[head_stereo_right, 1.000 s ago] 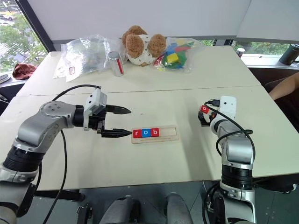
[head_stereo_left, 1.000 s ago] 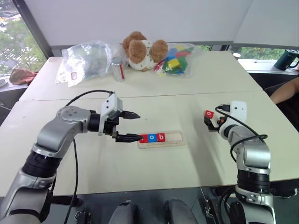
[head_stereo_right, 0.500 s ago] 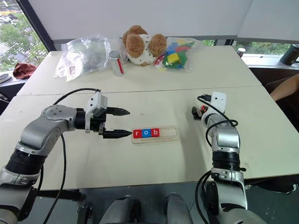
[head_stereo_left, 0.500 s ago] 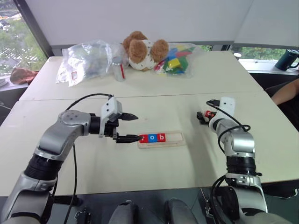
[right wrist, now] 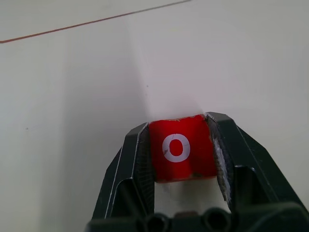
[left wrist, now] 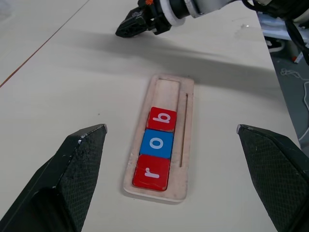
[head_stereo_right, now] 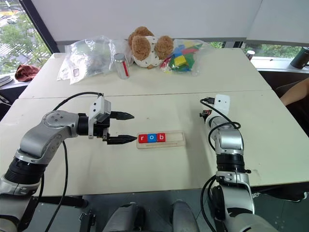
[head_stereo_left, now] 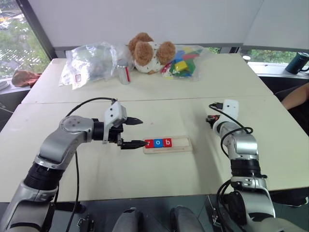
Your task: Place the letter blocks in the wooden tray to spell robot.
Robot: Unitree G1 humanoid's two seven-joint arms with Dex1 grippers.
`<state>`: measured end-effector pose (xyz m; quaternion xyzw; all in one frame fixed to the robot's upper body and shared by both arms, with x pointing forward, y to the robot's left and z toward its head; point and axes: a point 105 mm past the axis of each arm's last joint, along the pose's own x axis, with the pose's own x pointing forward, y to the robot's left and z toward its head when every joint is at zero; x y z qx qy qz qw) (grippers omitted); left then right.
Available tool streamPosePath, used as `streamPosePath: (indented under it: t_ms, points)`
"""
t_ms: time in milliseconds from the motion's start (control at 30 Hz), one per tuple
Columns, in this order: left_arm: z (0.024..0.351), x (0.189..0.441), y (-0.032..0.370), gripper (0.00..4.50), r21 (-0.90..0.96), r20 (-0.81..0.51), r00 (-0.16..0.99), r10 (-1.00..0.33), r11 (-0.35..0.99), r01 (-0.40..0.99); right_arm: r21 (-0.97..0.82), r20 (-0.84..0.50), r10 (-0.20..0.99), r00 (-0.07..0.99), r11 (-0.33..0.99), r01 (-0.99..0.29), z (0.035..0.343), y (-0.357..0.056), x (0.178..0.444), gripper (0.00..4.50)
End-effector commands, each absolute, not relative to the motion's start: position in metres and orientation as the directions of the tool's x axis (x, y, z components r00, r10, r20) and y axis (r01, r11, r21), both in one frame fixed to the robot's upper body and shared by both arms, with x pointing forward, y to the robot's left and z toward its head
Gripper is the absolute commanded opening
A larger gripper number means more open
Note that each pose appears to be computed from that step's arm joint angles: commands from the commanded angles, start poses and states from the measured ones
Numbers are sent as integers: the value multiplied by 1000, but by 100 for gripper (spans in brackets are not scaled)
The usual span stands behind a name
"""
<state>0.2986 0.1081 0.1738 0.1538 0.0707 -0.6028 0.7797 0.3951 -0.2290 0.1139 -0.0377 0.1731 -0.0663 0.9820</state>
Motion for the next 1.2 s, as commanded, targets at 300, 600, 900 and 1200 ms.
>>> streamPosePath:
  t_ms: [300, 600, 900, 1200]
  points:
    - [181, 294, 104, 450, 175, -298, 201, -933, 153, 972, -6, -437, -171, 883, 982, 187, 110, -203, 306, 122]
    - [176, 295, 99, 450, 163, -293, 182, -939, 138, 977, 80, -529, -136, 838, 975, 209, 81, -181, 294, 321]
    - [178, 293, 112, 450, 136, -291, 191, -937, 157, 978, -209, -284, 23, 959, 974, -85, 156, -201, 330, 443]
    - [169, 284, 120, 450, 123, -350, 163, -922, 128, 984, -175, -462, 633, 621, 621, -764, 179, -219, 316, 443]
